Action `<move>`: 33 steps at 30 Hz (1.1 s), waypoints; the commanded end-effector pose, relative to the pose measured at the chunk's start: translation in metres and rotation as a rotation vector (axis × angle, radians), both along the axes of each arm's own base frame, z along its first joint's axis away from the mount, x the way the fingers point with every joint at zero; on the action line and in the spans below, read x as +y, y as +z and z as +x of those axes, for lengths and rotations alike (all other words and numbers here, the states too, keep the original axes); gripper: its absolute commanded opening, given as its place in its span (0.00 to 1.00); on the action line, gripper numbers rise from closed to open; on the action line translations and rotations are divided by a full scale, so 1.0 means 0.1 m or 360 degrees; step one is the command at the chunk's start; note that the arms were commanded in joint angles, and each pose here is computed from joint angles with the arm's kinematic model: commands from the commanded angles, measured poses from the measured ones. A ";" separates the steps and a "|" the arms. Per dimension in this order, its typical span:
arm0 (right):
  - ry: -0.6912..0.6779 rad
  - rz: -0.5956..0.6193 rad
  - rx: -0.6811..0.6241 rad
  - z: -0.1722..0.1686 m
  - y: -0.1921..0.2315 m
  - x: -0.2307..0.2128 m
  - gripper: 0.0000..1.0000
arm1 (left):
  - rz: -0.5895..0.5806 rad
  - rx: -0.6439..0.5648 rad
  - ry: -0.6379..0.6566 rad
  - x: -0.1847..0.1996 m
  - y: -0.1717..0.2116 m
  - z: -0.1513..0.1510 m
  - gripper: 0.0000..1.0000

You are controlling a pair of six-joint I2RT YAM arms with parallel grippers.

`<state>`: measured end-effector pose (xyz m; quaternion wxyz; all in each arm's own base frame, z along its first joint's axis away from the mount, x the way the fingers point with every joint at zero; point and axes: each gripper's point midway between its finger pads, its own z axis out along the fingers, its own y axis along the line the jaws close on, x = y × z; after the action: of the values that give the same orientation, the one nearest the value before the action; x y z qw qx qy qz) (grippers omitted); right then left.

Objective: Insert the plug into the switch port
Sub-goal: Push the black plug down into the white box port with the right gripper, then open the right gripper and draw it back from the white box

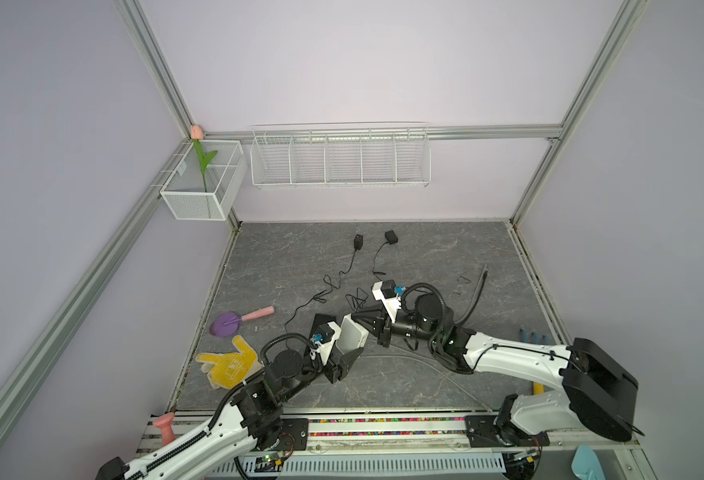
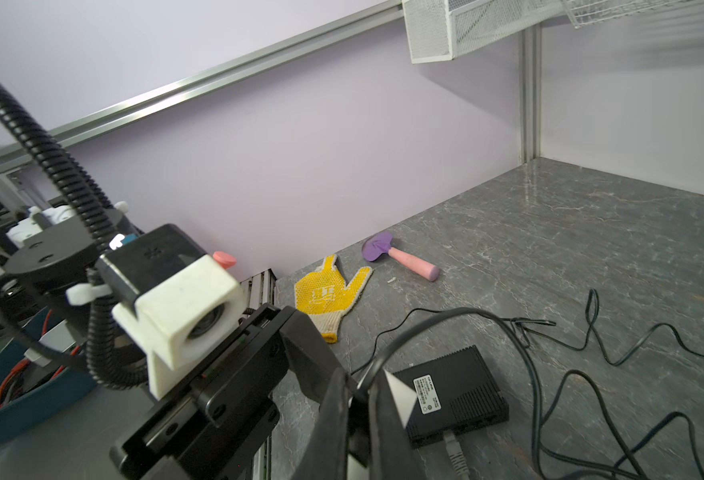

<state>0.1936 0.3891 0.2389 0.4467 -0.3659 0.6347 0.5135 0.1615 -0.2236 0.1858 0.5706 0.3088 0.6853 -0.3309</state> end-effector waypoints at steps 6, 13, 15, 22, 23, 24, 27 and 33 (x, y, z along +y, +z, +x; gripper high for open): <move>0.0239 -0.0517 0.0464 -0.34 -1.18 -0.21 0.07 | -0.0805 -0.0636 -0.0043 0.34 1.90 -0.31 0.00; 0.0257 -0.0499 0.0453 -0.33 -1.05 -0.19 0.07 | -0.0746 -0.0596 -0.0062 0.25 1.80 -0.27 0.00; 0.0227 -0.0497 0.0441 -0.27 -0.96 -0.20 0.14 | -0.0629 -0.0522 -0.0082 0.13 1.56 -0.20 0.00; 0.0086 -0.0470 0.0347 0.04 -0.41 -0.43 0.47 | -0.0426 -0.0114 0.0099 0.05 0.59 0.27 0.00; 0.0043 -0.0491 0.0304 0.07 -0.35 -0.50 0.50 | -0.0413 -0.0078 0.0141 0.09 0.56 0.33 0.00; 0.0005 -0.0512 0.0273 0.08 -0.31 -0.56 0.52 | -0.0393 -0.0049 0.0154 0.10 0.54 0.37 0.00; -0.0125 -0.0563 0.0213 0.12 -0.24 -0.77 0.57 | -0.0358 0.0013 0.0160 0.09 0.63 0.47 0.00; -0.0443 -0.0671 0.0202 0.26 -0.34 -1.19 0.60 | -0.0297 0.0127 0.0126 -0.07 0.58 0.60 0.00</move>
<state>0.2134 0.2961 0.2373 0.3976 -0.3460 0.7529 0.3941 0.2190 -0.2238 0.2258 0.5799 0.2173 0.6985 -0.3587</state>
